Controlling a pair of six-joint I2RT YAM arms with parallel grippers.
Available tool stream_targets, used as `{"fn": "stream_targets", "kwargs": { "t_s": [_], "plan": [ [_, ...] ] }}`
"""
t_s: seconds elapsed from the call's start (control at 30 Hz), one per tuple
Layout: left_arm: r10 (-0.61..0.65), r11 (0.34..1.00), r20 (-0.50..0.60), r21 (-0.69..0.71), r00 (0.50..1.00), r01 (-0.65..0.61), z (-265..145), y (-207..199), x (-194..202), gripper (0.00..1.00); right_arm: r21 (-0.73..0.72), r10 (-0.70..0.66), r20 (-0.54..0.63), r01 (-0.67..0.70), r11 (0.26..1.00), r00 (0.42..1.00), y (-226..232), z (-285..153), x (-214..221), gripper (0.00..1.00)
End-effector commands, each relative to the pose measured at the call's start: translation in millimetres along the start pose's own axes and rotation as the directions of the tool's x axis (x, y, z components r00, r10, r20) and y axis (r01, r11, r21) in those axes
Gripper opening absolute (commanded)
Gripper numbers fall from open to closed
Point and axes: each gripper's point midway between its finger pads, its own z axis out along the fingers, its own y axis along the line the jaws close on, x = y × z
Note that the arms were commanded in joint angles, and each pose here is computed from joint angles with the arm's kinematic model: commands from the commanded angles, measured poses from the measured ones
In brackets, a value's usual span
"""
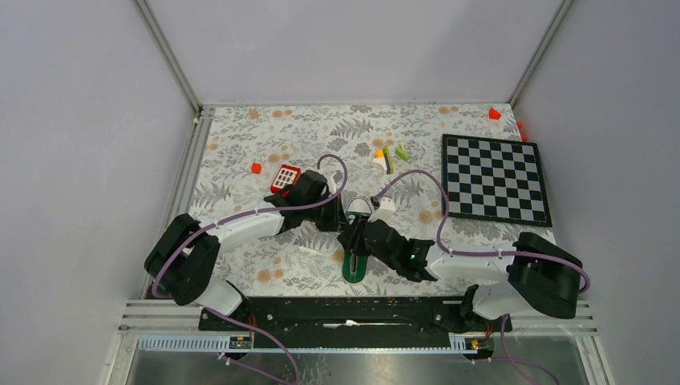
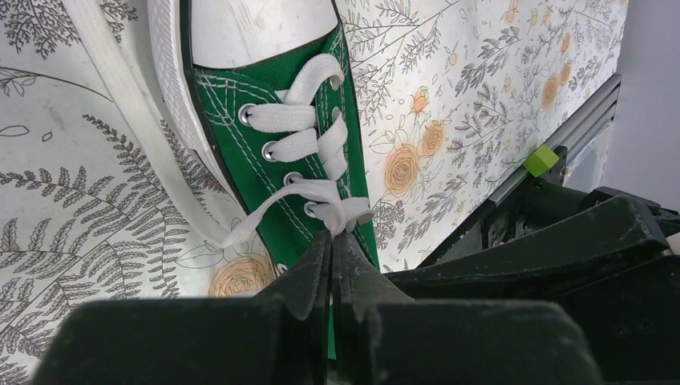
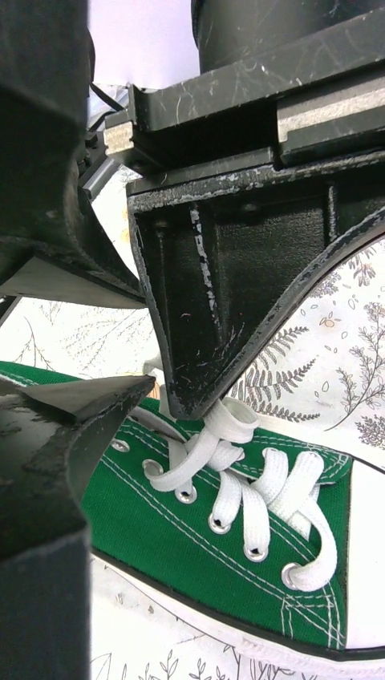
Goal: Tie the shoes
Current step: Cross the shoelace with the shoelace.
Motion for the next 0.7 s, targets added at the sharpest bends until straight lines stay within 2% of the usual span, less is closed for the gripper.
{"fn": "stream_targets", "kwargs": {
  "t_s": [0.0, 0.5, 0.67],
  "plan": [
    [0.047, 0.998, 0.037, 0.042, 0.998, -0.049, -9, -14, -12, 0.0, -0.016, 0.013, 0.064, -0.012, 1.0, 0.998, 0, 2, -6, 0.44],
    [-0.028, 0.995, -0.006, 0.1, 1.0, 0.028, -4, -26, -9, 0.0, -0.099, -0.02, 0.067, 0.027, 0.995, 0.998, 6, 15, 9, 0.44],
    [-0.033, 0.994, -0.005, 0.102, 0.999, 0.033, -5, -27, -10, 0.0, -0.096, -0.023, 0.064, 0.029, 0.995, 0.998, 6, 17, 11, 0.39]
  ]
}}
